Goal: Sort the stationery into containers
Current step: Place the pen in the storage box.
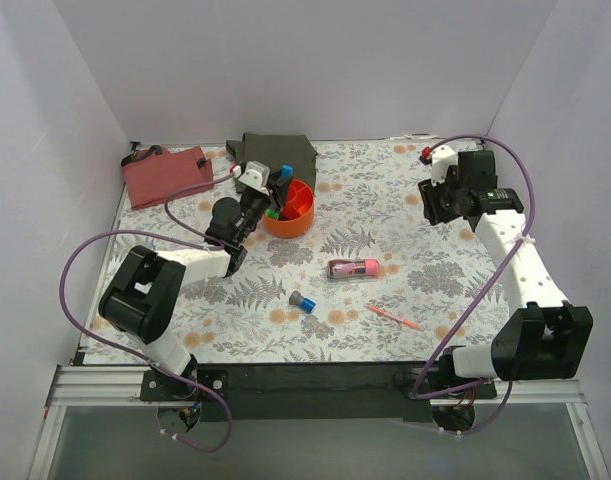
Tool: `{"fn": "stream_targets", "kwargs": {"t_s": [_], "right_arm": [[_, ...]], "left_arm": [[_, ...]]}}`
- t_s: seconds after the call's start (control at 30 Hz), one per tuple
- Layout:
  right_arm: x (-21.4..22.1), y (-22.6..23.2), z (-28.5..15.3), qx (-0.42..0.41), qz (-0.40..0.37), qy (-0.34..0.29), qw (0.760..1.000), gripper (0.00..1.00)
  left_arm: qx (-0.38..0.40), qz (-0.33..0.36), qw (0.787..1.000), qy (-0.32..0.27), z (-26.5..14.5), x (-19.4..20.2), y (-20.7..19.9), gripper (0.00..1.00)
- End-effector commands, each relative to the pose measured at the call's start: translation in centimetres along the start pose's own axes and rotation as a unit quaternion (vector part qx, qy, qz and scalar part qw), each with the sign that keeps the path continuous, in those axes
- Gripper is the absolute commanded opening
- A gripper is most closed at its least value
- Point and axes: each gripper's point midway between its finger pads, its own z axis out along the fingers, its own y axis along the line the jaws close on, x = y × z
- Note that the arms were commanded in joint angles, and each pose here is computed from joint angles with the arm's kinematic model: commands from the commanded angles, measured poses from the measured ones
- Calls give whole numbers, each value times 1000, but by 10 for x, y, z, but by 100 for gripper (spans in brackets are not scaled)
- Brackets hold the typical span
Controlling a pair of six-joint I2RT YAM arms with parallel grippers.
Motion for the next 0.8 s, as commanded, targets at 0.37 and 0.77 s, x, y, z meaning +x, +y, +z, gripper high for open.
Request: {"fn": "stream_targets", "kwargs": {"t_s": [0.37,0.77], "right_arm": [[15,2,7,-2,-11,20,1000,46],[32,9,14,-12,-6,35,999,46]], "left_arm": [[18,22,999,-26,-16,17,-6,0],[25,16,1000,-2,-20,45,-8,0]]}}
